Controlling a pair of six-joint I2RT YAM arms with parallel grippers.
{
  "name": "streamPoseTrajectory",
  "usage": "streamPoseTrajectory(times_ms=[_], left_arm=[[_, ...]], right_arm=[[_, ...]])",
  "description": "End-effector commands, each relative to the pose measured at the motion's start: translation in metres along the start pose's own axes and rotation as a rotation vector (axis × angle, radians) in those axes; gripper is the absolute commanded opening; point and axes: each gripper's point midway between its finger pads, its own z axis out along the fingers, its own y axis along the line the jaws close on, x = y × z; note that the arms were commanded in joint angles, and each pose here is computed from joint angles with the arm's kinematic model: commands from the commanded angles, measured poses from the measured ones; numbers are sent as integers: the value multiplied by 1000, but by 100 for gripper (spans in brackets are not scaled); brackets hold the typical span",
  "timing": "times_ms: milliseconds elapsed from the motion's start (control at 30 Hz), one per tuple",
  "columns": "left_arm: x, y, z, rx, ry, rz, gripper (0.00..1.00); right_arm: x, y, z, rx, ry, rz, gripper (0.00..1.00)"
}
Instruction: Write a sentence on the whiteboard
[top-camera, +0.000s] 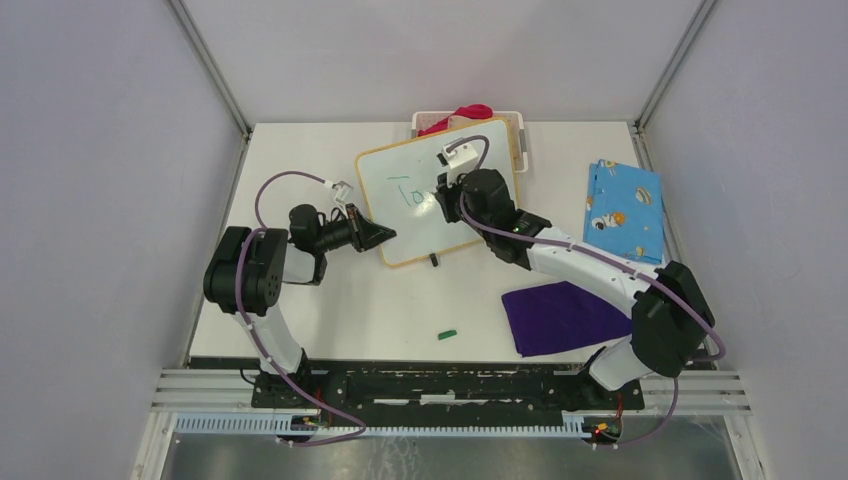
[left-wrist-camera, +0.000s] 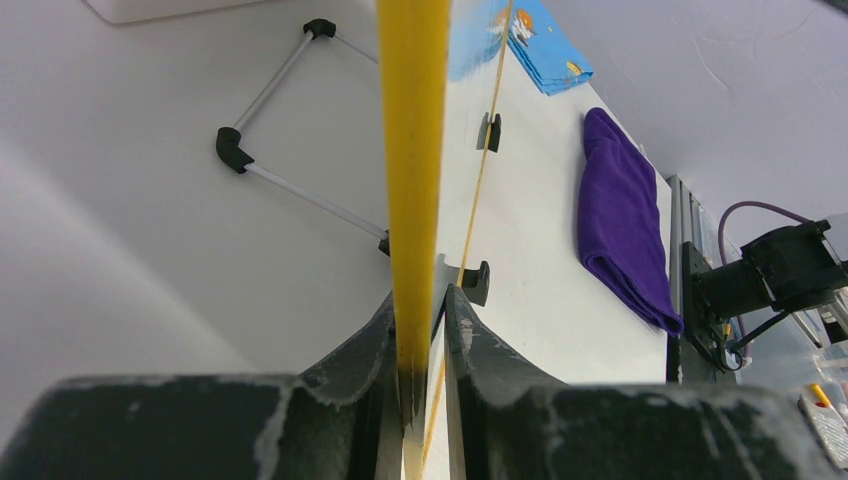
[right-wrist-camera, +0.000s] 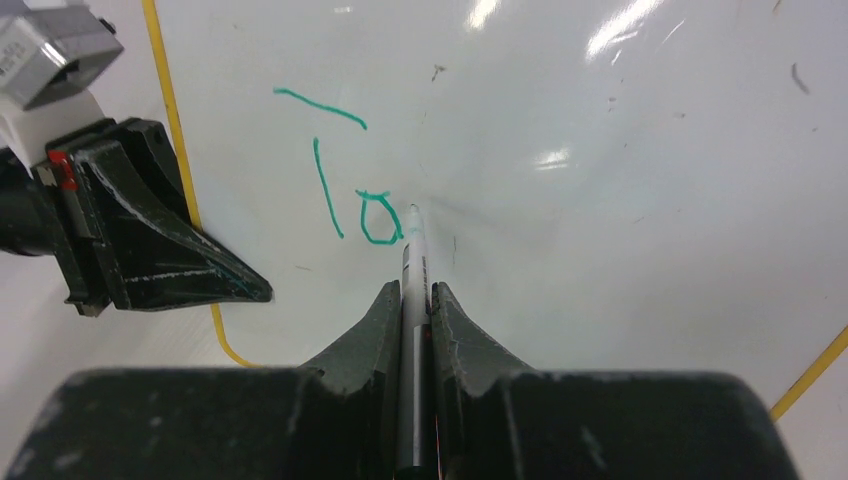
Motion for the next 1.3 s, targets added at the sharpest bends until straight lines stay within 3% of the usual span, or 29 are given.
streamPoseTrajectory(times_ms=[0, 500, 1267], left_arm=[[-3, 16, 1, -70, -20, -9, 22], [-3, 17, 1, -71, -20, -10, 22], [-3, 17, 2, -72, -17, -14, 22]], right_arm=[[-68, -6, -9, 20, -153, 35, 0], [-68, -10, 14, 32, -129, 33, 0], [7, -21, 6, 49, -4, 35, 0]])
